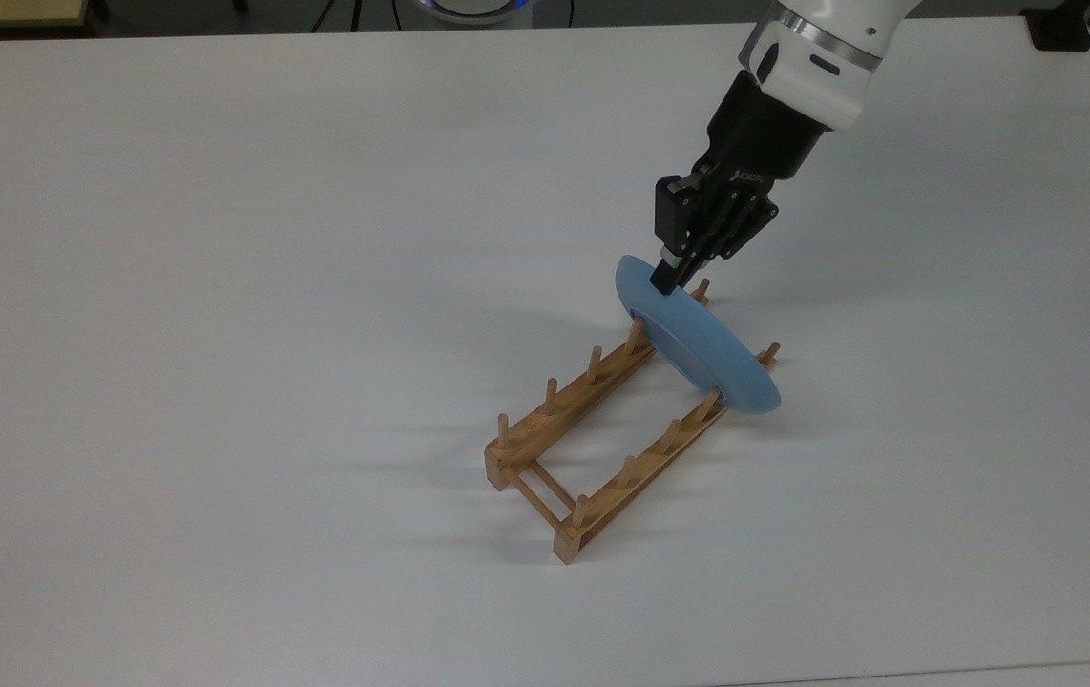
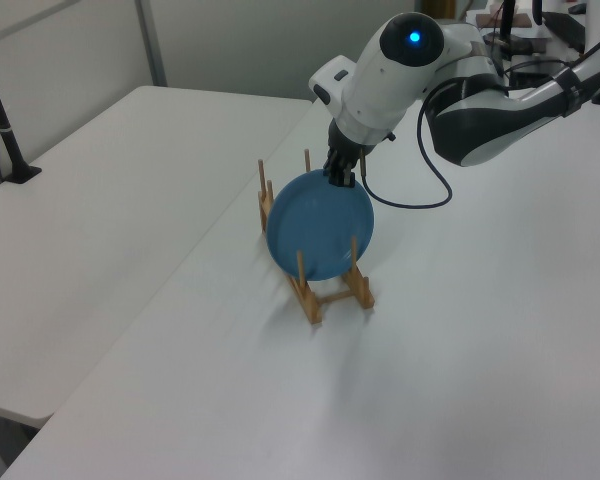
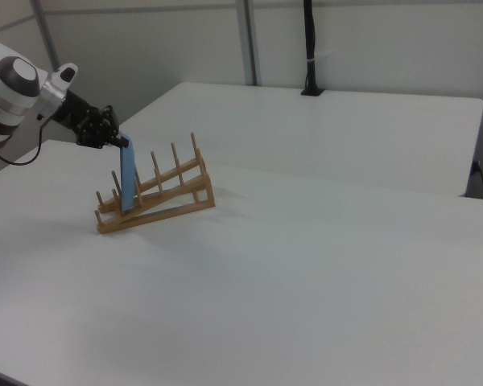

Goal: Pick plate from plate rack
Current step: 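Lower the gripper onto the plate rim and close it, then lift the blue plate up out of the rack slots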

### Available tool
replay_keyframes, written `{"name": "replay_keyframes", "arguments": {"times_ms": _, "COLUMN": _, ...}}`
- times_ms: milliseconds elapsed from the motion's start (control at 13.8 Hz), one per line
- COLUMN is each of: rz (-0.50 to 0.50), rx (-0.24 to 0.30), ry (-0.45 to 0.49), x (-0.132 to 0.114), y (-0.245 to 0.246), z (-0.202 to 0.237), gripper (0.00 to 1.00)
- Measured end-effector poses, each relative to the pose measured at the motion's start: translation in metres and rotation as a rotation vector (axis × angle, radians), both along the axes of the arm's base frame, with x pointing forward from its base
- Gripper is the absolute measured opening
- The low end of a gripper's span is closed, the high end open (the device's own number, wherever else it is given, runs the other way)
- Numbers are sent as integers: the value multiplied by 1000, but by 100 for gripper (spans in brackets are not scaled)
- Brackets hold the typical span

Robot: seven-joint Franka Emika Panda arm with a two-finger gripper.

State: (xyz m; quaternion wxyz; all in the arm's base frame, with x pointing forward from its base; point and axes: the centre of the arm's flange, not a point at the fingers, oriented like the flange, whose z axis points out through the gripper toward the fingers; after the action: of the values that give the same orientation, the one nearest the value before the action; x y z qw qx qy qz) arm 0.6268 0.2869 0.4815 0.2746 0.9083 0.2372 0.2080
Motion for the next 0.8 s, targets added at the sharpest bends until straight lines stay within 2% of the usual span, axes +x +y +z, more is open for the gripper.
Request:
{"name": "replay_keyframes", "arguments": {"times_ms": 217, "rz": 0, "rx": -2, "ry": -33, "x": 3, "y": 0, "z": 14, "gripper": 8}}
{"name": "replay_keyframes", "arguments": {"times_ms": 579, "rz": -53, "rx": 56, "ry": -140, "x": 10, "y": -26, "z": 78, "gripper": 8}}
{"name": "replay_keyframes", "arguments": {"times_ms": 651, "rz": -83, "rx": 85, "ry": -152, "x": 12, "y": -39, "z": 90, "gripper": 8}}
{"name": "replay_keyframes", "arguments": {"times_ms": 796, "rz": -157, "rx": 215, "ry": -143, "x": 20, "y": -72, "z": 102, "gripper": 8}}
